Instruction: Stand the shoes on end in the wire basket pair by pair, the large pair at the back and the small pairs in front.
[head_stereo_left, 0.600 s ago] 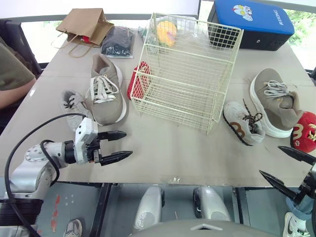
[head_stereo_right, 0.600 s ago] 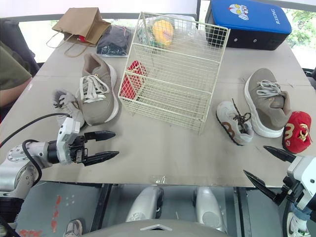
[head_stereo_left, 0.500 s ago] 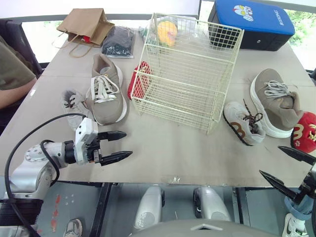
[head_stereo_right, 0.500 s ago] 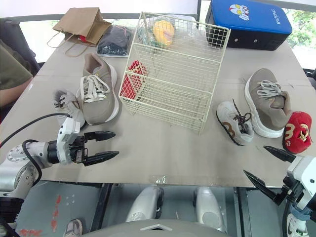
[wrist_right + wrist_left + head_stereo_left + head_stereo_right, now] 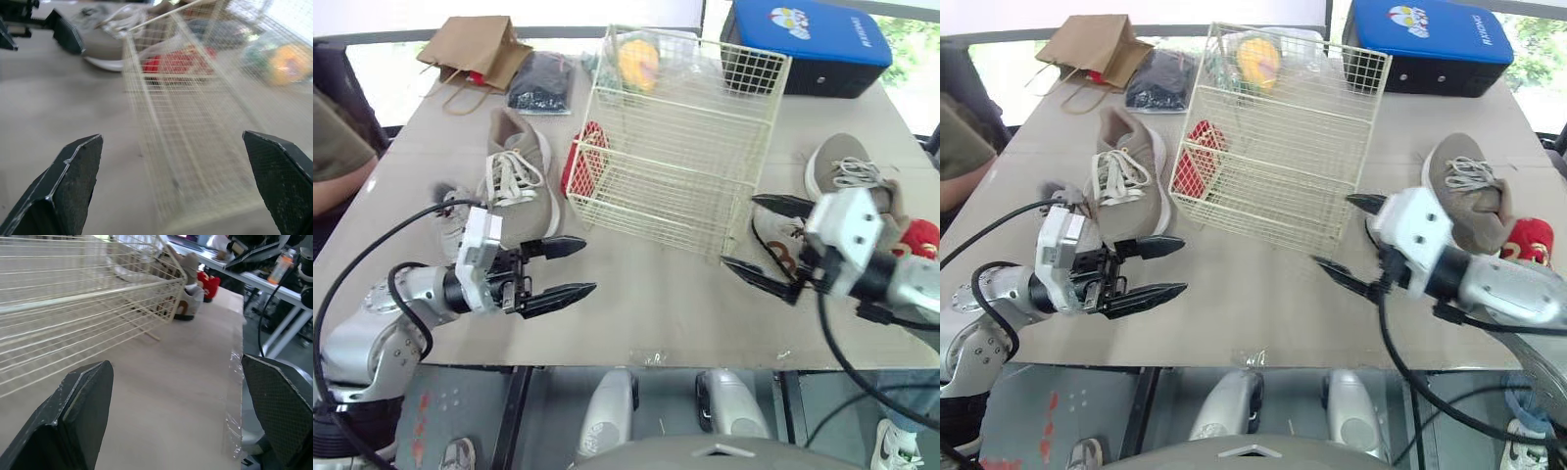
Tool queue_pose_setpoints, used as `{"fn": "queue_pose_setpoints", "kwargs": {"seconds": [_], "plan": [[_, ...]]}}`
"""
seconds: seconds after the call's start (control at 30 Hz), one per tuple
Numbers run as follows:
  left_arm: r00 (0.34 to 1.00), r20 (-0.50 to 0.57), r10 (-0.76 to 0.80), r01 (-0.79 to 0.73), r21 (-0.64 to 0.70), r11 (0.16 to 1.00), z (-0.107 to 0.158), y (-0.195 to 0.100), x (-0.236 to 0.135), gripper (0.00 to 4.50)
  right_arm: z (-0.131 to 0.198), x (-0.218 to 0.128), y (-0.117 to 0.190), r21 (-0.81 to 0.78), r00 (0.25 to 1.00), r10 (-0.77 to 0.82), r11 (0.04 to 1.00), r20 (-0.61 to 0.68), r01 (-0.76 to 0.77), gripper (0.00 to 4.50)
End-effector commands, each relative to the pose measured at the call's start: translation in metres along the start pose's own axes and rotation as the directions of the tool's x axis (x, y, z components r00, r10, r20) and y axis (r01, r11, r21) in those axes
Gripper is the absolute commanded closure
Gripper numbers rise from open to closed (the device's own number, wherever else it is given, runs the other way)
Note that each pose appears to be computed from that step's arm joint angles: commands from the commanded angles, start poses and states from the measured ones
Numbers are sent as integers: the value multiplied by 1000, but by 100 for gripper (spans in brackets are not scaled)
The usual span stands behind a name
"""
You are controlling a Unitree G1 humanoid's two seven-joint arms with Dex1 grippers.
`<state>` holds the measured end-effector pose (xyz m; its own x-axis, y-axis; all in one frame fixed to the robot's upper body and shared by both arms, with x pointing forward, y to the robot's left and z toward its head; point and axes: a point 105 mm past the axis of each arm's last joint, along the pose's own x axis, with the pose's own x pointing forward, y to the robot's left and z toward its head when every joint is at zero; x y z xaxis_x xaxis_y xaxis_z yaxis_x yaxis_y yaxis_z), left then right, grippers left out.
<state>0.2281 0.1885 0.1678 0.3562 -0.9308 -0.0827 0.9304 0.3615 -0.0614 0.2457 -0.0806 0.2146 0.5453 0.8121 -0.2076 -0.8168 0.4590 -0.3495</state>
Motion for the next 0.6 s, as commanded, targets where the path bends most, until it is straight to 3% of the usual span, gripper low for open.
{"fn": "queue_pose_setpoints", "kwargs": {"seconds": [0.03, 0.07, 0.17, 0.43, 0.6], "plan": [[1000, 18, -6, 5, 42, 999, 10, -4, 2, 0, -8, 27, 9, 23, 984, 132, 991, -117, -130, 4], [1000, 16, -5, 4, 42, 999, 10, -4, 3, 0, -10, 34, 8, 33, 978, 149, 989, -144, -145, 4], [1000, 16, -4, 3, 46, 999, 12, -5, 5, 0, -32, 47, -11, -32, 950, 114, 991, -290, -128, 88], [999, 21, 27, -28, 33, 999, 11, -11, 4, 0, -44, 39, -15, -131, 900, 192, 956, -392, -261, 444], [999, 23, 37, -37, 32, 999, 10, -14, 6, 0, -49, 32, -37, -239, 889, 159, 929, -429, -282, 448]]}}
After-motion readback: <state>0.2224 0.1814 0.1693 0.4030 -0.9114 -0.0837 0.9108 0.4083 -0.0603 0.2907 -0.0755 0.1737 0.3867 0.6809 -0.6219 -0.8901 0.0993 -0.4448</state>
